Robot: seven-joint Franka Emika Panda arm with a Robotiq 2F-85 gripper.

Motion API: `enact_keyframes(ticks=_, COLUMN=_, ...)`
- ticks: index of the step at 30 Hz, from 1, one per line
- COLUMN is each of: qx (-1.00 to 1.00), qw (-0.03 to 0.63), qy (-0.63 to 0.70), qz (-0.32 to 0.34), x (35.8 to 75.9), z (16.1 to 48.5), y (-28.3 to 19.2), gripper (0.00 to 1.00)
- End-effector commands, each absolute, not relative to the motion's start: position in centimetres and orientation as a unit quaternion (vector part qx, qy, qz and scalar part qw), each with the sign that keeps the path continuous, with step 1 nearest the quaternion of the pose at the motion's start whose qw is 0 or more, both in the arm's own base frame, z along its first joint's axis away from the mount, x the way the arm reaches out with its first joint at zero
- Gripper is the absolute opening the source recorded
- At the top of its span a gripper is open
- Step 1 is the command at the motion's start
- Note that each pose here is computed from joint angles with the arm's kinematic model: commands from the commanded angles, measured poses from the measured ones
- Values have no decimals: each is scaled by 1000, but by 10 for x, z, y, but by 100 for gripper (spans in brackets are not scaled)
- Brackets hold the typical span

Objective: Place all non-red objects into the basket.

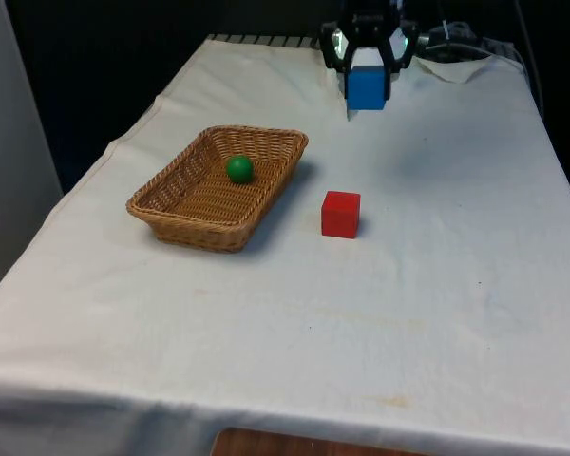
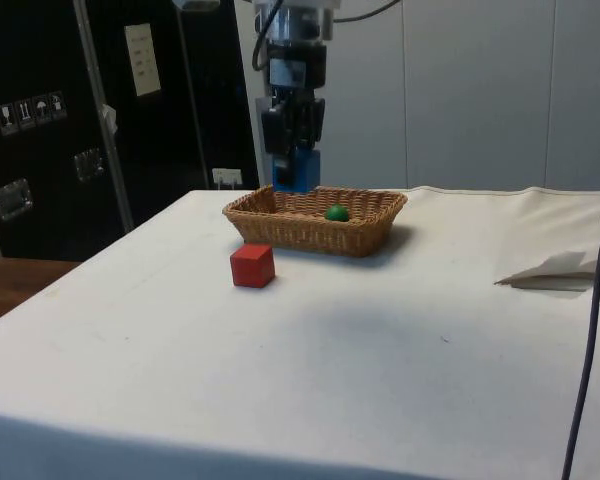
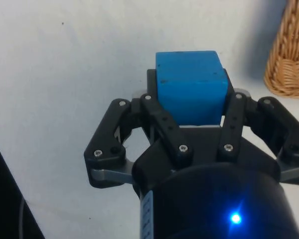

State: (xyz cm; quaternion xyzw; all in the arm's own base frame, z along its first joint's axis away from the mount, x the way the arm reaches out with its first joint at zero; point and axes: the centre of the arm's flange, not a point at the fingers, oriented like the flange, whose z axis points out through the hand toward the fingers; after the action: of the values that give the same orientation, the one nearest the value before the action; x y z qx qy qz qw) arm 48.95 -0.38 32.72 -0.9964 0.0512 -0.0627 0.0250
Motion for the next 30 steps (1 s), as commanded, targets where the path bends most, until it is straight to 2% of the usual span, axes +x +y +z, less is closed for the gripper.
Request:
enact_keyframes(ticks=1, qx=-997, qw=21, qy=52, qz=-58, x=494, z=330, y=-11, gripper=3)
enact_keyframes(ticks=30, qx=-996, qw=-16, qy=68, qz=-48, x=543, z=325, y=-77, gripper=3)
